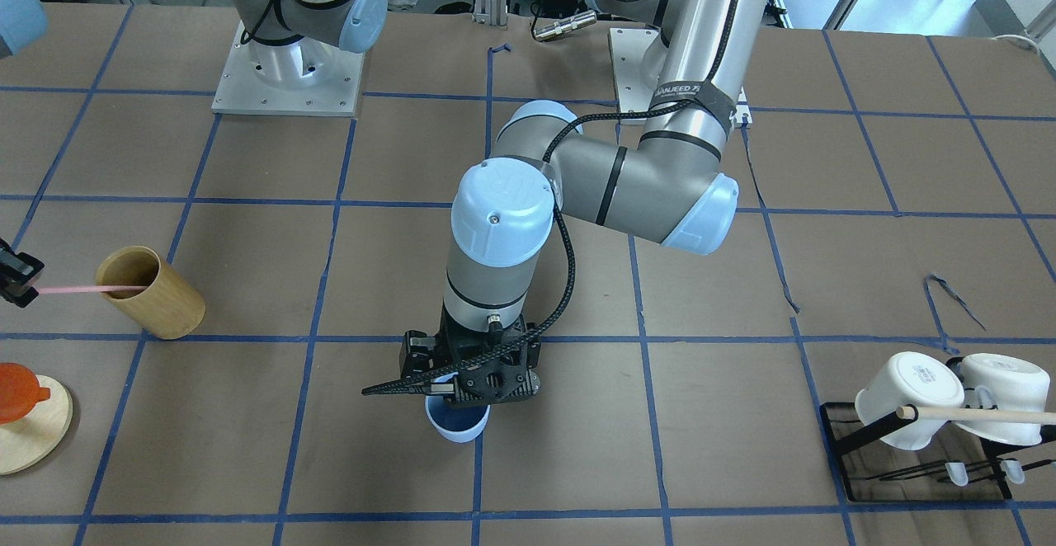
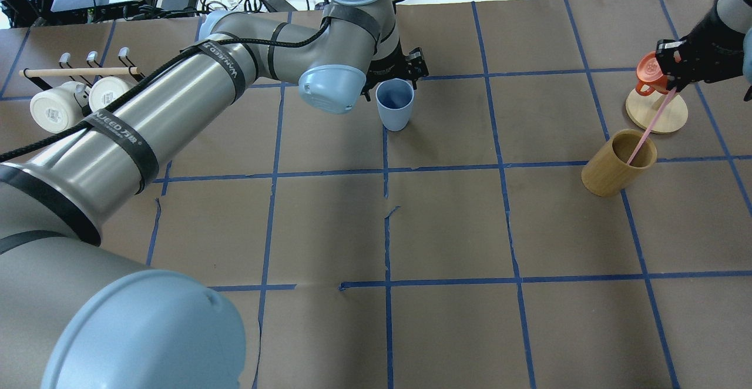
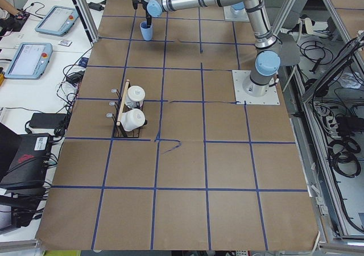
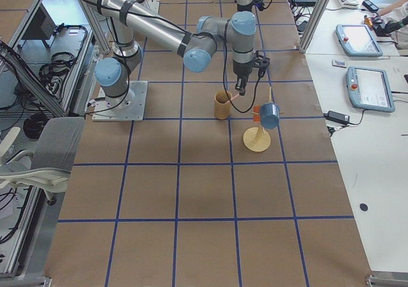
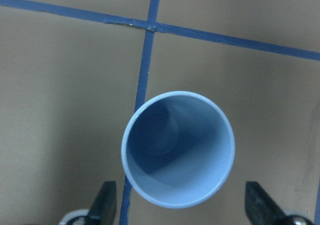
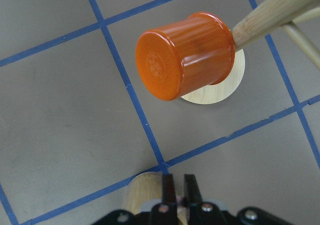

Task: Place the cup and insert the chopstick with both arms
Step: 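Set down and release the blue cup while right gripper lifts the chopstick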

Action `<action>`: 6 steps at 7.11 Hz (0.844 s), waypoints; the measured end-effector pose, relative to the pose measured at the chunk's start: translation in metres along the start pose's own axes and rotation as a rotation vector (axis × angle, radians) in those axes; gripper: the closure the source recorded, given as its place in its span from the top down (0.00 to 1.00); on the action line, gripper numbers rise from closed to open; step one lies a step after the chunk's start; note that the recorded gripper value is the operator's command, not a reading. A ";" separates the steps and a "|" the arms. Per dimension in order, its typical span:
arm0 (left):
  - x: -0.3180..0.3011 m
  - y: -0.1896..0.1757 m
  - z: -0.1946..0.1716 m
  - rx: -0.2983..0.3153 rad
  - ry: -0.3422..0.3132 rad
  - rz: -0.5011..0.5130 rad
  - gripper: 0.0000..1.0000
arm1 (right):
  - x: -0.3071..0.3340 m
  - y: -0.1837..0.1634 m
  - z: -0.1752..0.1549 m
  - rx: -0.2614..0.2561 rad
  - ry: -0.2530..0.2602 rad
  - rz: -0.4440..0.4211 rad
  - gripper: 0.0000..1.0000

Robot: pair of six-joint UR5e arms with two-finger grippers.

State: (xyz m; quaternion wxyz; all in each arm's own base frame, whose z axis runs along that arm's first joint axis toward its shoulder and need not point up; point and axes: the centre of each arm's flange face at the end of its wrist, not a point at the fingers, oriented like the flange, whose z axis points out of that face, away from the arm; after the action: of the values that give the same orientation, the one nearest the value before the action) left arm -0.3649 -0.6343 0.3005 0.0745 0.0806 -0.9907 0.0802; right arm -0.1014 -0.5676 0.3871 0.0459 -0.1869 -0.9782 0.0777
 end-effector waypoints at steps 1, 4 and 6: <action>-0.010 -0.004 -0.021 0.004 0.001 0.008 1.00 | -0.002 0.000 -0.008 -0.004 -0.007 -0.004 0.04; -0.044 0.028 -0.106 -0.028 -0.018 0.186 1.00 | -0.010 -0.003 -0.043 -0.030 -0.018 -0.020 0.04; -0.092 0.073 -0.146 -0.044 -0.044 0.232 1.00 | -0.011 -0.003 -0.062 -0.016 -0.019 -0.025 0.00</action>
State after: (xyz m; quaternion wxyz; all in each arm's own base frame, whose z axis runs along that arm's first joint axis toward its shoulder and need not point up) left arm -0.2677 -0.5245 0.4177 0.0448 -0.0347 -0.9963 0.0648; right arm -0.0847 -0.5665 0.4479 0.0361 -0.1741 -0.9815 0.0710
